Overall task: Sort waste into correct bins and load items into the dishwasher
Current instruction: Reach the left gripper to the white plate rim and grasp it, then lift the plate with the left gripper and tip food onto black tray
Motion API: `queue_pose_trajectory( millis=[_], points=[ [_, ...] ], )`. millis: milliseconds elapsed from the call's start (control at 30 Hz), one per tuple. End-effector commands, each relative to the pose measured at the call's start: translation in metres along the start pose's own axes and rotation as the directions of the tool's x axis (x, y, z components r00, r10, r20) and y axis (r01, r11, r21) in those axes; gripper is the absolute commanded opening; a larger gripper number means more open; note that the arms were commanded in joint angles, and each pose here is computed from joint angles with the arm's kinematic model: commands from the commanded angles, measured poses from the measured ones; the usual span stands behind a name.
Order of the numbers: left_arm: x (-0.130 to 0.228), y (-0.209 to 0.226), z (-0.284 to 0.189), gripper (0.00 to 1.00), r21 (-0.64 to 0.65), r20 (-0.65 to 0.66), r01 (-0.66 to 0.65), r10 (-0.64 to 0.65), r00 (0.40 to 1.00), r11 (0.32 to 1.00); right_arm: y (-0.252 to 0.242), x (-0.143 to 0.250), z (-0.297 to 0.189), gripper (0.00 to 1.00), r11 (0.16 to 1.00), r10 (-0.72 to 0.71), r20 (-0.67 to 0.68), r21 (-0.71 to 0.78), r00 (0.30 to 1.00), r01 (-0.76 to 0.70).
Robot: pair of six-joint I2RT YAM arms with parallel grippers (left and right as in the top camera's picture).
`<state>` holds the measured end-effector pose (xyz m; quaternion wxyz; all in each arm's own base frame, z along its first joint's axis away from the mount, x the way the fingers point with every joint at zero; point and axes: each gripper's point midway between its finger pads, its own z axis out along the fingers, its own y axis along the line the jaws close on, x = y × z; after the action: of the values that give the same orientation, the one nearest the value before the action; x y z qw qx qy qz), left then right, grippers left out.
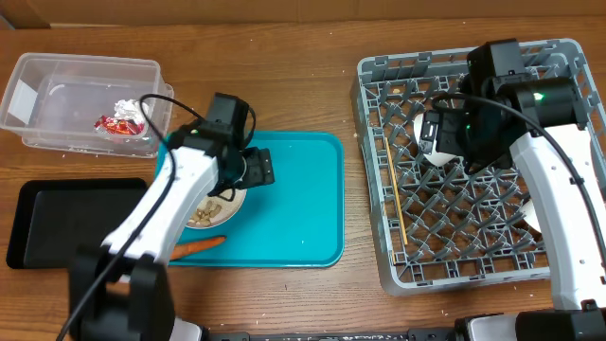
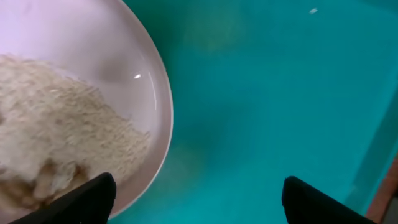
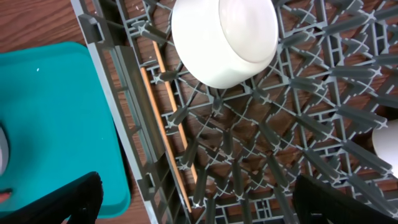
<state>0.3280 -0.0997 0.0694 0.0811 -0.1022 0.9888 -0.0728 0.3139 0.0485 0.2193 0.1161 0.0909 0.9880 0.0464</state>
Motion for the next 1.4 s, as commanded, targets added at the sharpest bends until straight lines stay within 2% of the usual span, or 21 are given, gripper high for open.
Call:
queue_pose_trajectory(
  millis=[0,233,333,500,567,700,767,933,1367],
  points=[
    [0.0,-0.001,0.022,0.87,-0.007,-0.03,0.051,-0.051,0.998,0.999,0.003,0.002,0.0,1.0,1.0,-0.014,-0.007,-0.02,1.0,0.014],
    [-0.008,-0.004,0.055,0.82,-0.004,-0.039,0.051,-0.051,0.998,0.999,0.003,0.002,0.0,1.0,1.0,-0.013,-0.007,-0.02,1.0,0.013],
    [-0.005,-0.004,0.066,0.75,-0.005,-0.064,0.051,-0.051,0.997,0.999,0.003,0.002,0.0,1.0,1.0,-0.013,-0.007,-0.02,1.0,0.013],
    [0.005,-0.003,0.074,0.51,-0.032,-0.099,0.036,-0.039,0.994,0.999,0.003,0.002,0.0,1.0,1.0,-0.014,-0.007,-0.02,1.0,0.014],
    [0.008,-0.001,0.073,0.43,-0.055,-0.103,0.027,-0.032,0.994,0.998,0.003,0.002,0.0,1.0,1.0,-0.013,-0.007,-0.02,1.0,0.013],
    [0.014,0.009,0.072,0.2,-0.123,-0.11,0.008,-0.021,0.994,0.992,0.003,0.002,0.0,1.0,1.0,-0.014,-0.007,-0.02,1.0,0.014],
    [0.016,0.011,0.071,0.12,-0.147,-0.111,-0.005,-0.012,0.994,0.989,0.003,0.002,0.0,1.0,1.0,-0.014,-0.007,-0.02,1.0,0.014],
    [0.019,0.011,0.071,0.04,-0.164,-0.115,-0.019,0.0,0.993,0.986,0.003,0.002,0.0,1.0,1.0,-0.013,-0.009,-0.019,1.0,0.013],
    [0.012,0.029,0.05,0.04,-0.311,-0.104,-0.054,0.022,0.994,0.949,0.002,0.006,0.0,1.0,1.0,-0.013,-0.022,-0.015,1.0,0.013]
  ],
)
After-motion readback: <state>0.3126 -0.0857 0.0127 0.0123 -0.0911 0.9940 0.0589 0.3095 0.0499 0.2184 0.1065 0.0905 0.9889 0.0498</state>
